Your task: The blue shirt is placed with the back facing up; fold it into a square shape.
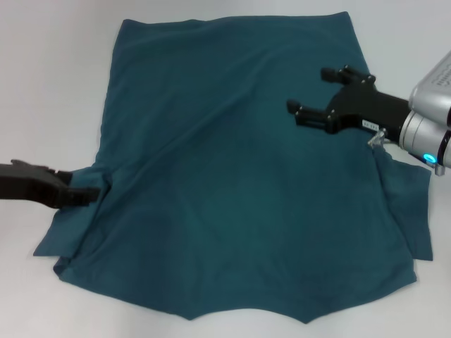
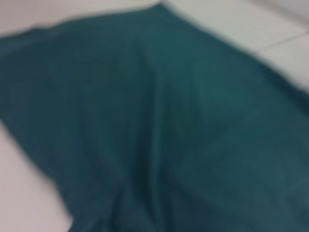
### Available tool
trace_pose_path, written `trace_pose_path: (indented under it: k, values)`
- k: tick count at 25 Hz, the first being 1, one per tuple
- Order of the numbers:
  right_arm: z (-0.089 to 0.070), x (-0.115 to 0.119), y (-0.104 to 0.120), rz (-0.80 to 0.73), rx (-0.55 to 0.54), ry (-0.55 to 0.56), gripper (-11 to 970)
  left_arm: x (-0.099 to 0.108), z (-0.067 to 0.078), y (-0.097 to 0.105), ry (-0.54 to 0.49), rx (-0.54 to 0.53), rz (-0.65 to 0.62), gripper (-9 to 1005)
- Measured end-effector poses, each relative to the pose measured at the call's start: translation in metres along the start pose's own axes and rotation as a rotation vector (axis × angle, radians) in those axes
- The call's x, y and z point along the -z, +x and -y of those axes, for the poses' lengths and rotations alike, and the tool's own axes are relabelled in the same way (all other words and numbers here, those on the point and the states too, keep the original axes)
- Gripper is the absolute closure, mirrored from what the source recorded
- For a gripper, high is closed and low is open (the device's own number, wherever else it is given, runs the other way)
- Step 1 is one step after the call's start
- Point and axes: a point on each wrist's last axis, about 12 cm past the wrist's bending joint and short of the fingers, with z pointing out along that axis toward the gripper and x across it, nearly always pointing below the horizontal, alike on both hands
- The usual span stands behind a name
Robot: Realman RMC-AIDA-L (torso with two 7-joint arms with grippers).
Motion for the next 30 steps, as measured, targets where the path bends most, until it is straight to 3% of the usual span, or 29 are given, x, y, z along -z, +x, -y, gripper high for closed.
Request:
trace_pose_path:
  k: [6, 10, 15, 30]
  values:
    - [-0.004, -0.011, 0.005, -0.066, 0.062, 0.044, 43, -0.014, 0.001, -0.003, -0.09, 0.036, -0.099, 350]
    - [-0.013, -0.017, 0.01, -0.101, 0.106, 0.025, 51, -0.029, 0.002, -0.007, -0.151, 0.0, -0.164, 351]
    - [-0.018, -0.014, 0.013, -0.092, 0.078, 0.018, 62, -0.044, 0.0, -0.008, -0.24, -0.046, -0.236, 352]
    - [-0.023, -0.013, 0.015, -0.084, 0.067, 0.007, 93, -0.056, 0.0, -0.007, -0.266, -0.075, -0.257, 353]
